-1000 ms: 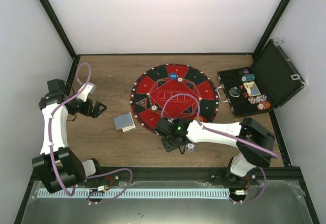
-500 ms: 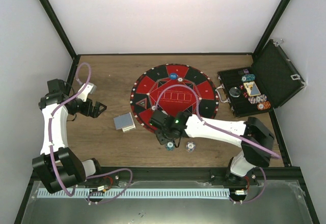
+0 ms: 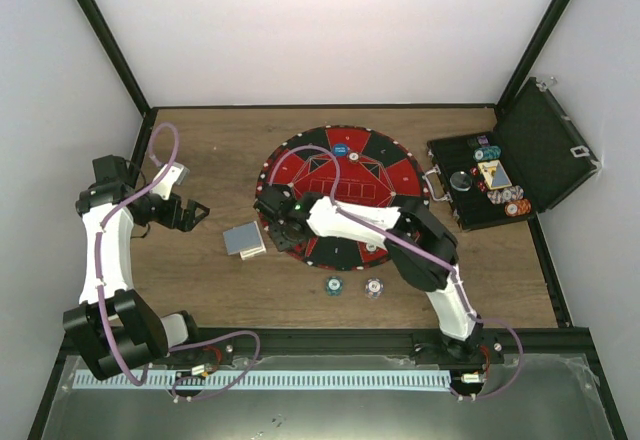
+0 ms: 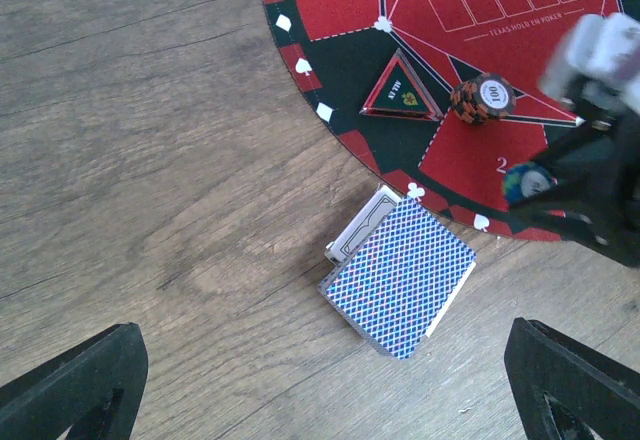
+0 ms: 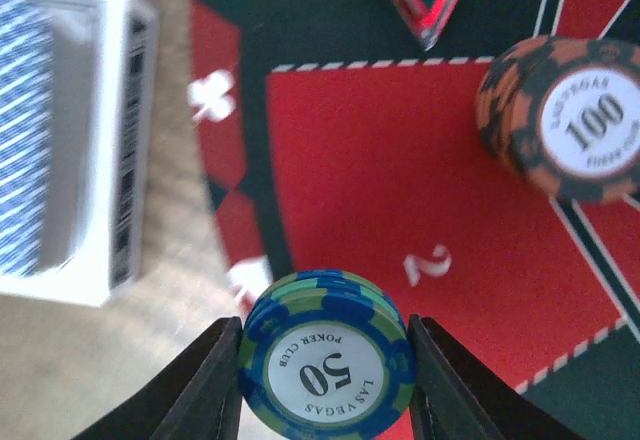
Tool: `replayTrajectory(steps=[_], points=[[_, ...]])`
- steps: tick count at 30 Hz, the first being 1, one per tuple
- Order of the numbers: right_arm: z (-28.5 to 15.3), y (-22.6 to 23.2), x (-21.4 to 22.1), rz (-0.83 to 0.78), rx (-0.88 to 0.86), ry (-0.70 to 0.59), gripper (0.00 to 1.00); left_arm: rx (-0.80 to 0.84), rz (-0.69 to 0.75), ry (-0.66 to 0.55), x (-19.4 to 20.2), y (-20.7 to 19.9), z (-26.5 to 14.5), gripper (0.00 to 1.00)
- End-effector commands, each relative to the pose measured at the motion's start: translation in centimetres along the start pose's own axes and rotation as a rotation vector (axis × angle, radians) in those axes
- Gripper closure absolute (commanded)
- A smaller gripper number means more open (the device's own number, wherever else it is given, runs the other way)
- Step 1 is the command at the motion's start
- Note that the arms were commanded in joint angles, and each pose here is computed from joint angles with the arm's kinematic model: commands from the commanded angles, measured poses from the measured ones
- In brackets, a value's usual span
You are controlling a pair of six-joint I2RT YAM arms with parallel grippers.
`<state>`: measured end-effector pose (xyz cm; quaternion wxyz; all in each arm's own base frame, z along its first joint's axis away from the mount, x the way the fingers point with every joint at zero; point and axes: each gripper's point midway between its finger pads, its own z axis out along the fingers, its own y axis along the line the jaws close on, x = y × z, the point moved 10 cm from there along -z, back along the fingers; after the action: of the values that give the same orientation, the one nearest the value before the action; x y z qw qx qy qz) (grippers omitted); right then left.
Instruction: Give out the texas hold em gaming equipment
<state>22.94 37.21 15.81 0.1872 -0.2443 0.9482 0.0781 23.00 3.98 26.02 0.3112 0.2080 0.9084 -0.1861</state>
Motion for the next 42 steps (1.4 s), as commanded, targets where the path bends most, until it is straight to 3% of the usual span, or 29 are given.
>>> replayTrajectory(steps=[1, 11, 17, 26, 35, 42], points=[[2.3, -1.4, -2.1, 0.034, 0.032, -0.012, 0.71, -0.012, 0.028, -0.022, -0.6, -0.2, -0.9, 0.00], [4.5, -2.8, -1.4, 0.062, 0.058, 0.021, 0.69, 0.018, 0.020, -0.034, -0.5, -0.3, -0.6, 0.00], [4.3, -2.8, -1.3, 0.079, 0.050, 0.029, 0.46, 0.011, 0.025, -0.033, -0.5, -0.4, -0.7, 0.00], [0.5, -3.4, -0.4, 0.095, 0.017, 0.007, 0.35, 0.019, 0.028, -0.021, -0.2, -0.5, -0.6, 0.00], [-4.6, -4.6, 5.7, 0.102, -0.032, 0.032, 0.20, 0.032, 0.037, -0.024, -0.2, -0.6, -0.6, 0.00], [-4.7, -4.2, 10.6, 0.079, -0.003, 0.122, 0.13, 0.036, 0.036, -0.031, -0.5, -0.6, -0.8, 0.00]])
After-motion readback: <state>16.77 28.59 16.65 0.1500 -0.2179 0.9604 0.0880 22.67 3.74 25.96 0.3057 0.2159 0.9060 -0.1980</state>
